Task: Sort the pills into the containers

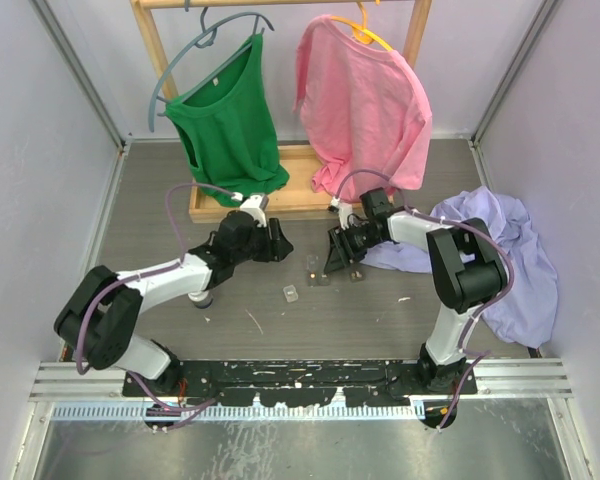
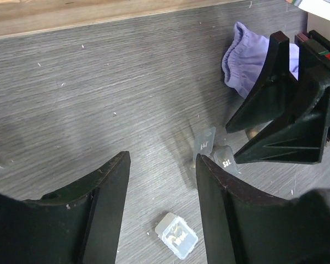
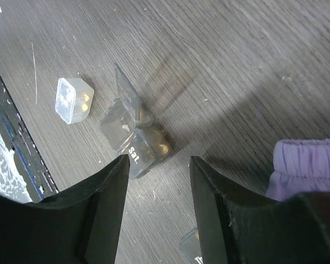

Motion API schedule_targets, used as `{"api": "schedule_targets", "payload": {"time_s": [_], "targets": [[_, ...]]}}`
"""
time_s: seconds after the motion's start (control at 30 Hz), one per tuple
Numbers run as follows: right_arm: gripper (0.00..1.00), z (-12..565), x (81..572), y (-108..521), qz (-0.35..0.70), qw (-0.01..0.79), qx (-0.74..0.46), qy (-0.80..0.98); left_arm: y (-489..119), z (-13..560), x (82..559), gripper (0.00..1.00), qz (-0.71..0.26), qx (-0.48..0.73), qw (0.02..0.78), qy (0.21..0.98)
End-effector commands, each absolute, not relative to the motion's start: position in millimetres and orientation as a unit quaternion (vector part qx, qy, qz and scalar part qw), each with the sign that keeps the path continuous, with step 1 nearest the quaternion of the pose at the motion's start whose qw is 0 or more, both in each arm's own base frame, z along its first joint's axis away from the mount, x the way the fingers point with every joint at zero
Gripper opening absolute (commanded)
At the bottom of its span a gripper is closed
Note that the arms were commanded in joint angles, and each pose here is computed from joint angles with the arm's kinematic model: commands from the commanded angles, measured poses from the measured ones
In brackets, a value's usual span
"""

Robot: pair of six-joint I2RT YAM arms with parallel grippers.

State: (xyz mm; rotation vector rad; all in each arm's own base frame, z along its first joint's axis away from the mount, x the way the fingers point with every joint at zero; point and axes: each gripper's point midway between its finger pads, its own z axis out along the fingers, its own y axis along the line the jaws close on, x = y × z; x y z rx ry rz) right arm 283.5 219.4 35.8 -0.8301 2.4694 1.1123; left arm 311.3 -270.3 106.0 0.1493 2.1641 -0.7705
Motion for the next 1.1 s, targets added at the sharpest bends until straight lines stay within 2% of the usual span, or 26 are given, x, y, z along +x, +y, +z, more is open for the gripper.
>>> {"api": "schedule_targets", "payload": {"time_s": [0.0, 0.47, 0.83, 1.07], "targets": [[0.54, 43, 283, 229, 0.398, 0.148, -0.315, 0.849, -283, 126, 332, 0.52, -0.318, 0.069, 0.437, 0.839], [0.48, 31, 277, 236, 0.386, 0.126, -0.325, 0.854, -298, 90, 344, 0.48, -0.31, 0.082, 0.399, 0.859], [0.37, 32, 275, 243, 0.39, 0.121, -0.335, 0.849, -306, 80, 341, 0.43, -0.328, 0.082, 0.382, 0.86], [0.39, 32, 274, 244, 0.391, 0.119, -0.337, 0.848, -306, 77, 335, 0.42, -0.337, 0.075, 0.372, 0.862]]}}
